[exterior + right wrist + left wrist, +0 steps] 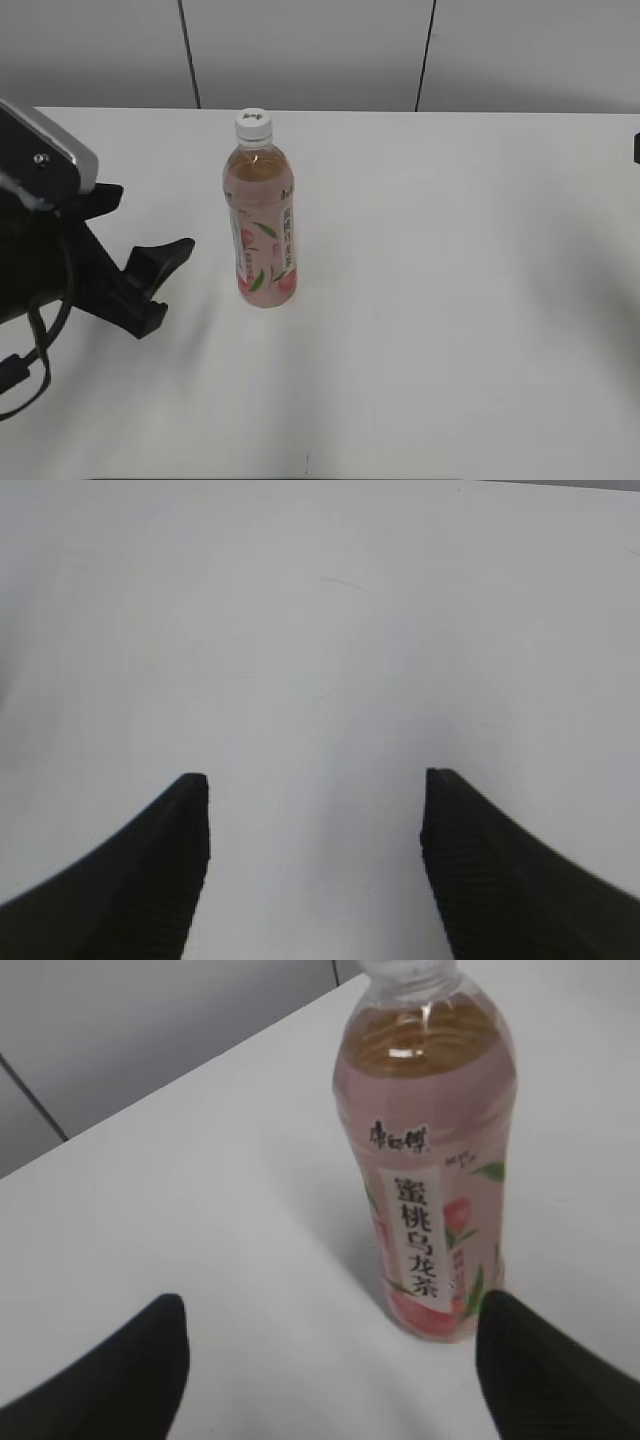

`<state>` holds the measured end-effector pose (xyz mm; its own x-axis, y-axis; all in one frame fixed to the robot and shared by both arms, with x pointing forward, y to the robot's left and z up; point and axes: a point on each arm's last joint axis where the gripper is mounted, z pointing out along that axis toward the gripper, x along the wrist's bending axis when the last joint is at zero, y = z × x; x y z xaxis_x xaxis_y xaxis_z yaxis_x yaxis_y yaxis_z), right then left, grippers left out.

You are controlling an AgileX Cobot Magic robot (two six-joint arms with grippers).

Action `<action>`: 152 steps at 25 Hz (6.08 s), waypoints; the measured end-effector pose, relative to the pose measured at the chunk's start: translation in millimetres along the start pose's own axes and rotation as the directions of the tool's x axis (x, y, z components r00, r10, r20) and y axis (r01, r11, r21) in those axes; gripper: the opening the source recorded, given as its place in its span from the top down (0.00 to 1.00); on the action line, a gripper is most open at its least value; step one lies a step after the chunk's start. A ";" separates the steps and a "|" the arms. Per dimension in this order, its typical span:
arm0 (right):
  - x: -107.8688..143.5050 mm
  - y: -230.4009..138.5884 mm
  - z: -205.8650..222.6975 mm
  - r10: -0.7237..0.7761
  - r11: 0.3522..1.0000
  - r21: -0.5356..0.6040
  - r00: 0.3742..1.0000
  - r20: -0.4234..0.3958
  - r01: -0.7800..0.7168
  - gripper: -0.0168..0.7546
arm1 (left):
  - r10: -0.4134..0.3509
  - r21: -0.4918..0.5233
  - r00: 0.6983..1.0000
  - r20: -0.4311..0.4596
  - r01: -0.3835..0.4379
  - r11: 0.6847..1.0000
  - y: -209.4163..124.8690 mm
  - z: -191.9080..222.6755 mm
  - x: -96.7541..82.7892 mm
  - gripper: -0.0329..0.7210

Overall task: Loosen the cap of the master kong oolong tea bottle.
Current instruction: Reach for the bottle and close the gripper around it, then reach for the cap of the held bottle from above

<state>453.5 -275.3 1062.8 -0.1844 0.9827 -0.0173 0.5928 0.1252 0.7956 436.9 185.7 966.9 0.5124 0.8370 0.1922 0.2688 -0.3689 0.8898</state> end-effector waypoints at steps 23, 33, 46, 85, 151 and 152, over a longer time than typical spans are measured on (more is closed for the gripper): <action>0.2 -1.0 0.0 0.000 1.000 0.011 1.000 -0.003 0.000 0.33 | -0.076 -0.224 0.984 0.162 0.112 0.968 -25.1 55.7 -26.5 0.16; 0.6 -2.5 0.0 0.000 1.000 0.027 1.000 -0.007 0.000 0.33 | -0.104 -0.292 0.978 0.183 0.155 0.944 -17.4 75.7 -28.9 0.17; 0.6 -2.6 0.0 -0.001 1.000 0.028 1.000 -0.008 0.001 0.33 | -0.099 -0.323 0.978 0.184 0.156 0.933 -8.5 109.1 -31.0 0.18; 120.5 144.6 46.6 -0.009 0.907 0.345 0.829 -0.560 0.242 0.37 | 0.111 -0.341 0.953 0.283 -0.008 0.940 -7.1 118.1 -46.4 0.37; 183.3 153.8 74.4 -0.874 0.219 -0.608 -0.124 -0.470 0.763 0.37 | 0.189 -0.352 0.948 0.255 -0.091 0.932 -6.4 117.5 -46.0 0.37; 184.5 153.4 74.0 -0.867 0.242 -0.596 -0.105 -0.487 0.766 0.37 | 0.190 -0.352 0.948 0.254 -0.092 0.931 -6.4 117.5 -46.0 0.37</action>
<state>568.4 -64.6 1136.9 -0.8762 -0.2787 -0.3932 -0.4654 0.7012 0.5401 507.4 102.1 903.7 0.7444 0.6209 0.2458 -0.0839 -0.2783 0.9568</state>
